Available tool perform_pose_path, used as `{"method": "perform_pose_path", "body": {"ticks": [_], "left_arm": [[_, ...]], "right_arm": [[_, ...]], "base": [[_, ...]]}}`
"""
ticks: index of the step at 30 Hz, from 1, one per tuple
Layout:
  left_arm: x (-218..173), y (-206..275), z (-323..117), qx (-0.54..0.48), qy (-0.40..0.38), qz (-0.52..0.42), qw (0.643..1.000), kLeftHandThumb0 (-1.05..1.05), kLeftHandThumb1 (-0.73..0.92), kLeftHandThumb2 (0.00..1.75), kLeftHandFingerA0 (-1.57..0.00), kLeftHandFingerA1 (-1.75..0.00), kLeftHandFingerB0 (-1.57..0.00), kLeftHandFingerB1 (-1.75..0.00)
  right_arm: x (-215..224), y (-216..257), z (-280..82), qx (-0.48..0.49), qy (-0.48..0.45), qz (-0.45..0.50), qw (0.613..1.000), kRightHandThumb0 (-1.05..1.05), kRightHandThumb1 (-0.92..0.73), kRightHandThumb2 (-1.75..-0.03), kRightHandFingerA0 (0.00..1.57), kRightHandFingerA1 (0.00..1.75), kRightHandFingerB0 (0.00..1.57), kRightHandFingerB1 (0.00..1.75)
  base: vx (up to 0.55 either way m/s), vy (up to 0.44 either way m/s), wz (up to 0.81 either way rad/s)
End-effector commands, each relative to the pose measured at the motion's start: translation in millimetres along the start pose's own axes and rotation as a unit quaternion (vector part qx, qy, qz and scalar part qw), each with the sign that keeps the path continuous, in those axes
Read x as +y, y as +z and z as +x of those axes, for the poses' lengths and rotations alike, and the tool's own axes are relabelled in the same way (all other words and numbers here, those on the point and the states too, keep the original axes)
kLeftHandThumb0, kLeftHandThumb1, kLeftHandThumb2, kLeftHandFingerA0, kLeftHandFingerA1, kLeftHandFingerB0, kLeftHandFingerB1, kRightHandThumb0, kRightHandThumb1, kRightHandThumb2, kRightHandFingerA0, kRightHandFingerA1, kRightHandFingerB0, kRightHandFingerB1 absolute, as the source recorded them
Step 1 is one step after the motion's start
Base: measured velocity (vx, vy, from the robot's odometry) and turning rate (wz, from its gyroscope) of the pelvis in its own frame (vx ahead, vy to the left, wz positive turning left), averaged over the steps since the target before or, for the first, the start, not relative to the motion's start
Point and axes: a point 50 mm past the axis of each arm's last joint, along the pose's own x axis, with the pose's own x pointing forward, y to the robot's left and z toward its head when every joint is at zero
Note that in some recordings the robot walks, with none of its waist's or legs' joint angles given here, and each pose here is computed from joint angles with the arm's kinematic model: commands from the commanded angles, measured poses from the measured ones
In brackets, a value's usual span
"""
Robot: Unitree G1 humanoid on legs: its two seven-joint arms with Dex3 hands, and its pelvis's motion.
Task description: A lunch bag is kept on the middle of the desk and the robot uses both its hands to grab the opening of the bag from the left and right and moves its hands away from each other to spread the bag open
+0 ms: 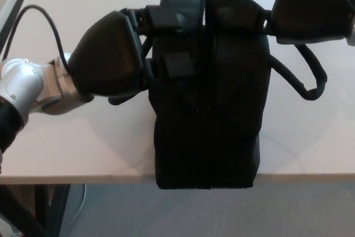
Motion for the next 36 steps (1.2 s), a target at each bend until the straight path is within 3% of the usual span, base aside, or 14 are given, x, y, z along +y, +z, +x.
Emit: {"method": "perform_pose_path", "body": {"ticks": [1,7,11,12,14,15,17,21,22,23,28,30,32,36], "left_arm": [[-3,8,-19,0.013,-0.033,-0.018,0.999,-0.18,0.42,0.71,-0.89,-0.58,-1.02,-0.67],[-13,22,-33,0.053,-0.022,-0.044,0.997,-0.16,0.43,0.68,-1.02,-0.65,-1.06,-0.7],[-27,43,-47,0.098,-0.017,-0.091,0.991,-0.09,0.42,0.78,-1.11,-0.71,-1.03,-0.71],[-28,46,-49,0.103,-0.016,-0.096,0.99,-0.08,0.4,0.82,-1.14,-0.72,-1.04,-0.73],[-35,56,-55,0.123,-0.017,-0.112,0.986,-0.1,0.37,0.93,-1.17,-0.9,-1.05,-0.76],[-36,58,-56,0.127,-0.016,-0.113,0.985,-0.1,0.37,0.93,-1.17,-0.9,-1.05,-0.76],[-39,66,-65,0.158,-0.02,-0.126,0.979,-0.18,0.41,0.98,-1.16,-1.19,-1.0,-0.83],[-40,73,-78,0.205,-0.017,-0.139,0.969,-0.1,0.37,0.98,-1.12,-1.3,-1.05,-0.76],[-40,74,-81,0.216,-0.018,-0.14,0.966,-0.02,0.28,1.01,-1.27,-1.26,-1.01,-0.94],[-39,74,-88,0.238,-0.021,-0.137,0.961,-0.13,0.39,0.93,-1.02,-1.51,-1.03,-0.78],[-33,73,-106,0.284,-0.029,-0.126,0.95,-0.08,0.4,0.87,-1.0,-1.56,-1.03,-0.76],[-30,72,-112,0.293,-0.034,-0.122,0.948,-0.08,0.39,0.87,-0.99,-1.57,-1.03,-0.76],[-26,70,-117,0.3,-0.041,-0.118,0.946,-0.08,0.41,0.86,-0.99,-1.56,-1.03,-0.76],[-20,67,-124,0.318,-0.037,-0.111,0.941,-0.09,0.43,0.87,-0.98,-1.58,-1.03,-0.78]], "right_arm": [[11,8,-8,-0.012,0.017,0.018,1.0,-0.53,-0.49,-0.73,0.47,0.48,0.07,0.33],[12,10,-9,-0.01,0.019,0.031,0.999,-0.41,-0.61,-0.59,0.51,0.38,0.13,0.27],[13,12,-6,-0.012,0.02,0.035,0.999,-0.52,-0.49,-0.75,0.5,0.49,0.21,0.4],[13,12,-6,-0.011,0.019,0.038,0.999,-0.43,-0.58,-0.58,0.6,0.39,0.36,0.32],[15,15,-8,-0.008,0.007,0.058,0.998,-0.48,-0.45,-0.82,0.87,0.67,0.53,0.55],[16,15,-9,-0.008,0.006,0.06,0.998,-0.48,-0.45,-0.82,0.87,0.67,0.53,0.55],[19,17,-11,-0.007,0.011,0.066,0.998,-0.43,-0.55,-0.6,0.93,1.18,0.6,0.43],[26,21,-19,-0.006,0.014,0.066,0.998,-0.41,-0.55,-0.57,0.89,1.16,0.63,0.42],[28,22,-21,-0.006,0.016,0.066,0.998,-0.51,-0.46,-0.59,0.96,1.12,0.65,0.44],[32,24,-25,-0.002,0.019,0.073,0.997,-0.48,-0.49,-0.59,0.87,1.2,0.62,0.43],[44,31,-42,0.03,0.017,0.104,0.994,-0.48,-0.45,-0.77,0.89,1.08,0.54,0.52],[46,33,-51,0.038,0.015,0.112,0.993,-0.4,-0.55,-0.57,0.84,1.09,0.58,0.4],[49,35,-59,0.046,0.016,0.123,0.991,-0.45,-0.45,-0.76,0.88,1.03,0.54,0.52],[60,45,-85,0.063,0.02,0.138,0.988,-0.38,-0.54,-0.57,0.91,0.98,0.6,0.41]], "base": [[0.0,0.0,0.0],[0.0,0.0,0.0],[0.0,0.0,0.0],[0.0,0.0,0.0],[0.0,0.0,0.0],[0.0,0.0,0.0],[0.0,0.0,0.0],[0.0,0.0,0.0],[0.0,0.0,0.0],[0.0,0.0,0.0],[0.0,0.0,0.0],[0.0,0.0,0.0],[0.0,0.0,0.0],[0.0,0.0,0.0]]}}
